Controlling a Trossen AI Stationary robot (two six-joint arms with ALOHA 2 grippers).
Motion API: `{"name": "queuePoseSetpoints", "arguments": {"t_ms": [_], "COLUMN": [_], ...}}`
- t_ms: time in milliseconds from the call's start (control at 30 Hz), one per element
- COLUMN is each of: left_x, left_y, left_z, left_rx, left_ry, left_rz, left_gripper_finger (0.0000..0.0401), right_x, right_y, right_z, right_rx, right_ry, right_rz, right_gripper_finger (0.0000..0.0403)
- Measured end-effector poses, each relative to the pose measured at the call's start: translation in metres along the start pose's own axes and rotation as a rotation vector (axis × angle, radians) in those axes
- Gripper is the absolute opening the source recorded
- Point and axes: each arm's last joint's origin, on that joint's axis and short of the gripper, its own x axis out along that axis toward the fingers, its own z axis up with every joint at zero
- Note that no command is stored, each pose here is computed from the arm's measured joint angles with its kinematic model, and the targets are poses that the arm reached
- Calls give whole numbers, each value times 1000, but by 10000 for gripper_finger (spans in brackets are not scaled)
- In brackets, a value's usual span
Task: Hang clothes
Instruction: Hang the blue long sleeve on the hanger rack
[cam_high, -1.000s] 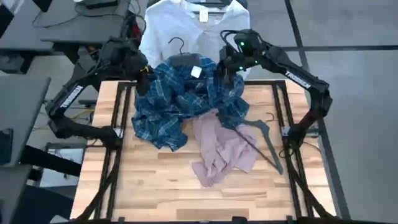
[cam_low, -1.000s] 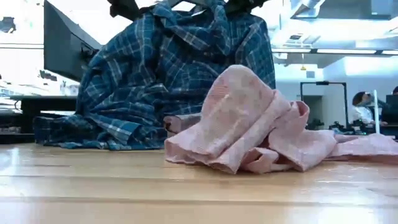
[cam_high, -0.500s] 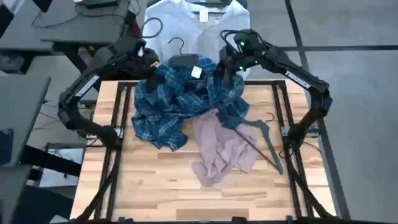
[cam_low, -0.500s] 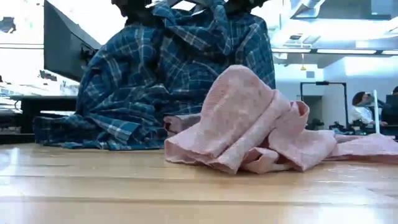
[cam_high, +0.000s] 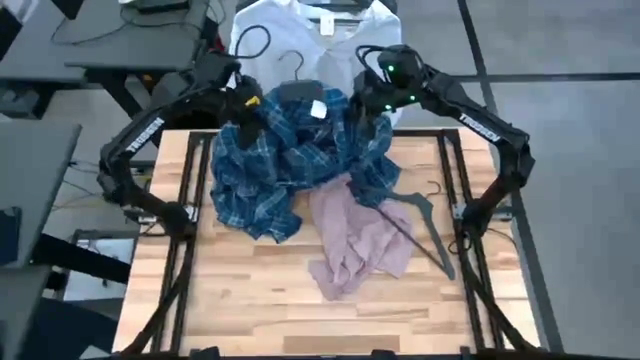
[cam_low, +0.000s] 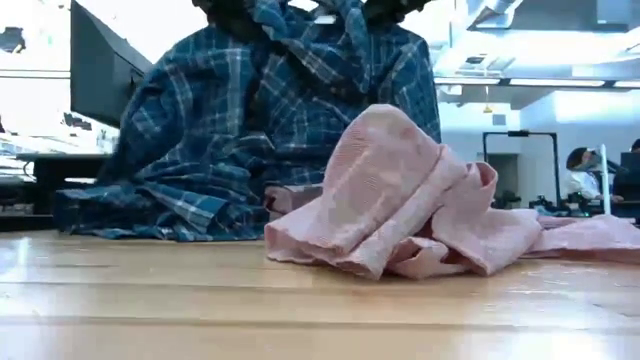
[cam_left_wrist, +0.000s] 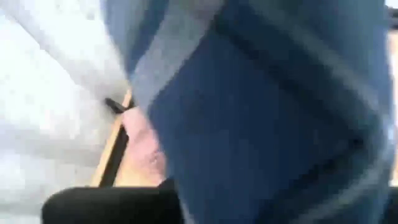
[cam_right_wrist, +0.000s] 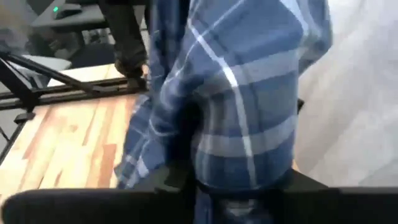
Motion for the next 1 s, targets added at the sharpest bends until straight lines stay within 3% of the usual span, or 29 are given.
{"name": "queuePoseSetpoints", "arguments": {"t_ms": [200, 433, 567, 767, 1000], "left_x": [-27, -34, -34, -34, -34], "left_y": [-6, -8, -9, -9, -9], "left_z": [8, 9, 9, 8, 8], "left_rx": [39, 33, 30, 25, 8], "left_ry": [-22, -31, -35, -35, -31], "left_rz": [22, 9, -4, -12, -23], "left_gripper_finger": [5, 4, 4, 3, 3], "right_x": [-4, -17, -19, -19, -20], "right_y": [3, 2, -1, -3, -5], "right_z": [-4, -10, -11, -6, -2], "right_rx": [16, 53, 37, -29, -40], "right_ry": [41, 94, 94, 46, -6], "right_rz": [17, 13, 3, -7, 20], "right_gripper_finger": [138, 207, 226, 204, 124]}}
